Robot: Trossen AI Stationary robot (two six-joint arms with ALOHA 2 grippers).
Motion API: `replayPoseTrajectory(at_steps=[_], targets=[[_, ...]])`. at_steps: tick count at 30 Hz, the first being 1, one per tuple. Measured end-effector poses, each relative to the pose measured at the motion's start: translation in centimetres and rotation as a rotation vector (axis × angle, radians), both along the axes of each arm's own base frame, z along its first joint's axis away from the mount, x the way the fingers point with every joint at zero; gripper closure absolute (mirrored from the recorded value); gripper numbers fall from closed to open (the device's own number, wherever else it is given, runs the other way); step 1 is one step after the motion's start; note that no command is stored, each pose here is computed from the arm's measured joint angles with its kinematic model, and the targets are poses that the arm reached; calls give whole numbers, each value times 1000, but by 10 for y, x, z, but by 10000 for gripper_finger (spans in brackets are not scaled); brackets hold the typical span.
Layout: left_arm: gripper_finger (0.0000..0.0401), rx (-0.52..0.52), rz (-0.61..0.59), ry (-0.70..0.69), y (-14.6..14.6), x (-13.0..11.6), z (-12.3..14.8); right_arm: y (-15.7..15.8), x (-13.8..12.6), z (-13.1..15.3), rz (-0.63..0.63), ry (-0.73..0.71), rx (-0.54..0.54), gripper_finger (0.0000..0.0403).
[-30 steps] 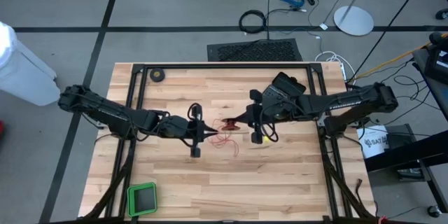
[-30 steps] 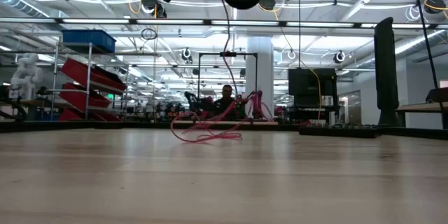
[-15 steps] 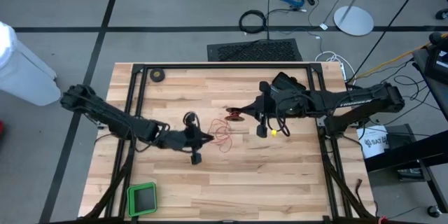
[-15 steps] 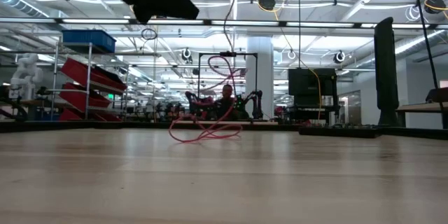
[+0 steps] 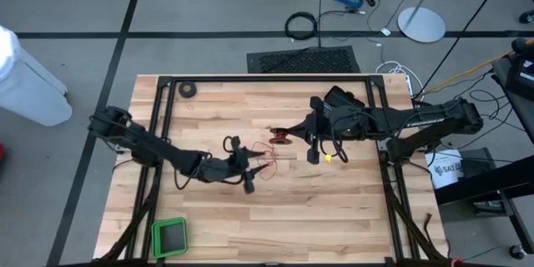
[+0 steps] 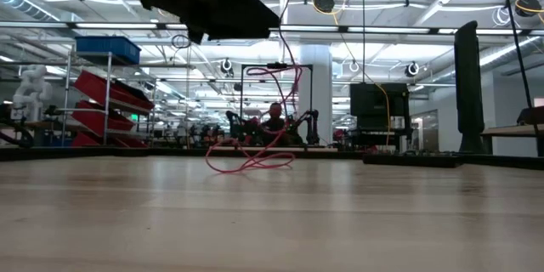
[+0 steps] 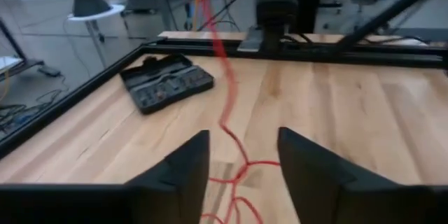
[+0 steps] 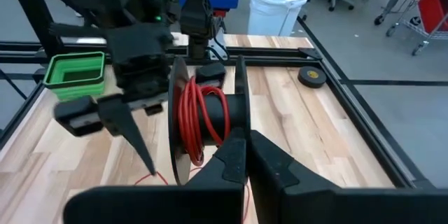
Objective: Coil cords
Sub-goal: Coil the red wire into the spool
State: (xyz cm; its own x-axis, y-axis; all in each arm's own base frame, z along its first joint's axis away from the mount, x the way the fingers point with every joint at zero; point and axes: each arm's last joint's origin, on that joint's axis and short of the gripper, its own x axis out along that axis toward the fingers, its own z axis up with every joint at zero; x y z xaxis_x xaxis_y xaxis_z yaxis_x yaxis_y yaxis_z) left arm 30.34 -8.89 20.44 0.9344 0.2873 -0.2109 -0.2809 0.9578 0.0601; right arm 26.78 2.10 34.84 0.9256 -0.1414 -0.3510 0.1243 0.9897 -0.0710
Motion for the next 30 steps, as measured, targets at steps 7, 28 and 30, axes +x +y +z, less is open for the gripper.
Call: replayPoseTrajectory(at_steps=[7, 28, 30], targets=[[198, -20, 15, -47, 2, 6, -2, 0, 0, 0, -3, 4, 7, 403], [198, -70, 37, -69, 2, 15, -19, 0, 0, 0, 1, 3, -2, 403], [198, -72, 42, -92, 2, 19, -26, 0, 0, 0, 2, 5, -6, 403]])
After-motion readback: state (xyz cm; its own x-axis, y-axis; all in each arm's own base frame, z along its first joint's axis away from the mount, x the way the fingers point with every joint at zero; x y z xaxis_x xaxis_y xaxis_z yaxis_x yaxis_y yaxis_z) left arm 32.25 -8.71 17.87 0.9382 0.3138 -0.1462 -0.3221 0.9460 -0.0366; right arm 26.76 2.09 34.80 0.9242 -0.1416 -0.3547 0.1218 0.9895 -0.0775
